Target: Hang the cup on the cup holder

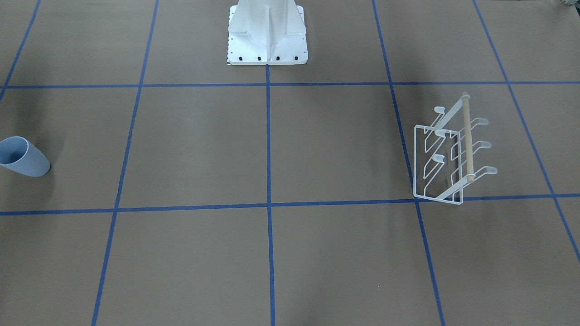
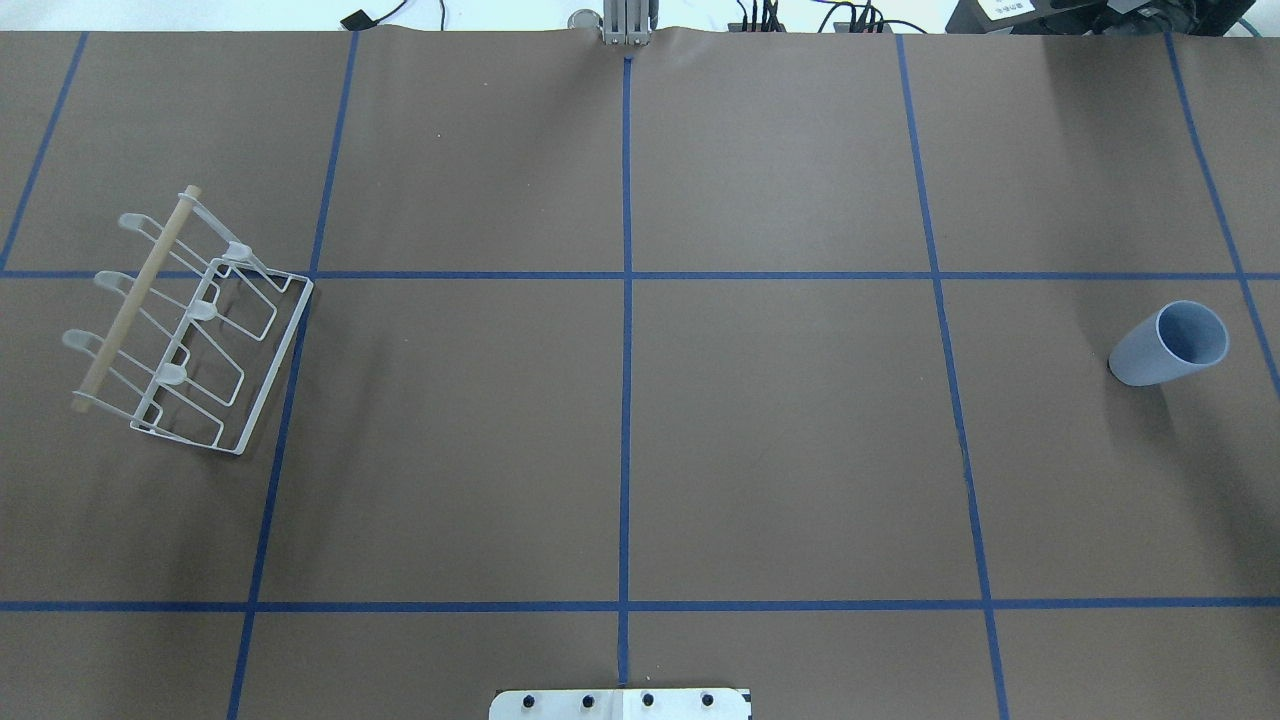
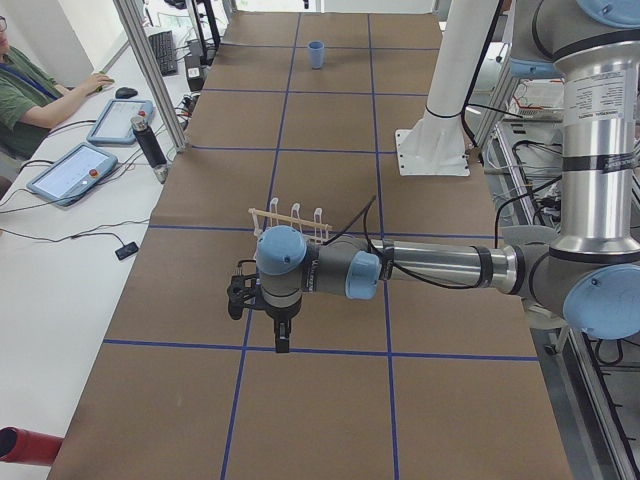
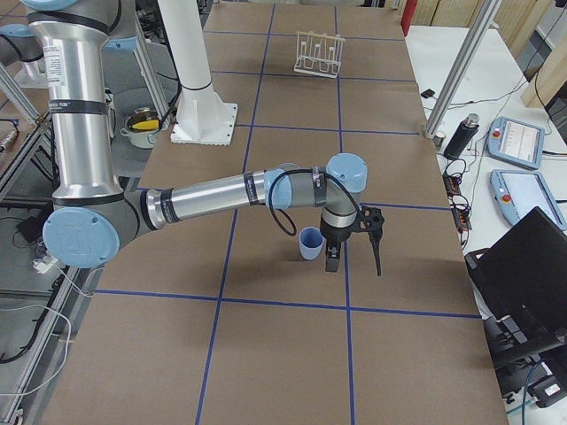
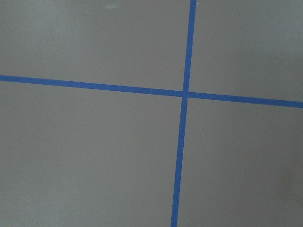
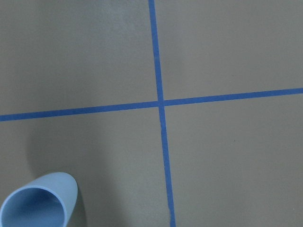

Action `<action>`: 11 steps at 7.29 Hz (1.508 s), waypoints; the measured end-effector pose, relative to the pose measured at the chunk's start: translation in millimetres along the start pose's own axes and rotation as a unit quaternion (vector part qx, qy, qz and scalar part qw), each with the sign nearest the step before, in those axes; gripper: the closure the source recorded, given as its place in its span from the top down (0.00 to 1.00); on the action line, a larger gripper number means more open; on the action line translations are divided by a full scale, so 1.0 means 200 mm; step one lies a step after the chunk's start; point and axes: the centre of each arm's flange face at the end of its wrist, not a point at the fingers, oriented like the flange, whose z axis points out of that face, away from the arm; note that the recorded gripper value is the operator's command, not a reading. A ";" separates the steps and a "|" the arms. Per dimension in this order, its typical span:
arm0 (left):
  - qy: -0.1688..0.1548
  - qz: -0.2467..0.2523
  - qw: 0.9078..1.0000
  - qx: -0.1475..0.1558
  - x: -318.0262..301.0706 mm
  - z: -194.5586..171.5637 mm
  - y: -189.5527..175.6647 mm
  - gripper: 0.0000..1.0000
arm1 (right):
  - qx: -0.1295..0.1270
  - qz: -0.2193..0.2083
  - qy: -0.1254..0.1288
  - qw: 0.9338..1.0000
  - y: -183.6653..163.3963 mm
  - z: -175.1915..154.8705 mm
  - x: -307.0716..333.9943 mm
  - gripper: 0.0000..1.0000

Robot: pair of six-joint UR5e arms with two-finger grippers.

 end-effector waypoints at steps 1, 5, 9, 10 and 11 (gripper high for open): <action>0.000 0.005 1.000 0.002 0.02 0.00 -0.01 0.98 | -0.001 -0.015 -0.006 1.000 -0.01 0.06 -0.07 1.00; 0.004 0.015 1.000 0.007 0.05 -0.02 -0.02 0.98 | -0.019 -0.059 -0.018 0.998 -0.21 0.20 -0.39 1.00; 0.005 0.016 1.000 0.008 0.05 -0.03 -0.02 0.98 | -0.052 -0.096 -0.017 0.994 -0.16 0.38 -0.48 1.00; 0.005 0.016 1.000 0.008 0.06 -0.03 -0.02 0.98 | -0.059 -0.101 -0.016 0.993 -0.14 0.41 -0.45 1.00; 0.005 0.016 1.000 0.008 0.06 -0.03 -0.02 0.98 | -0.066 -0.107 -0.015 0.992 -0.10 0.45 -0.42 1.00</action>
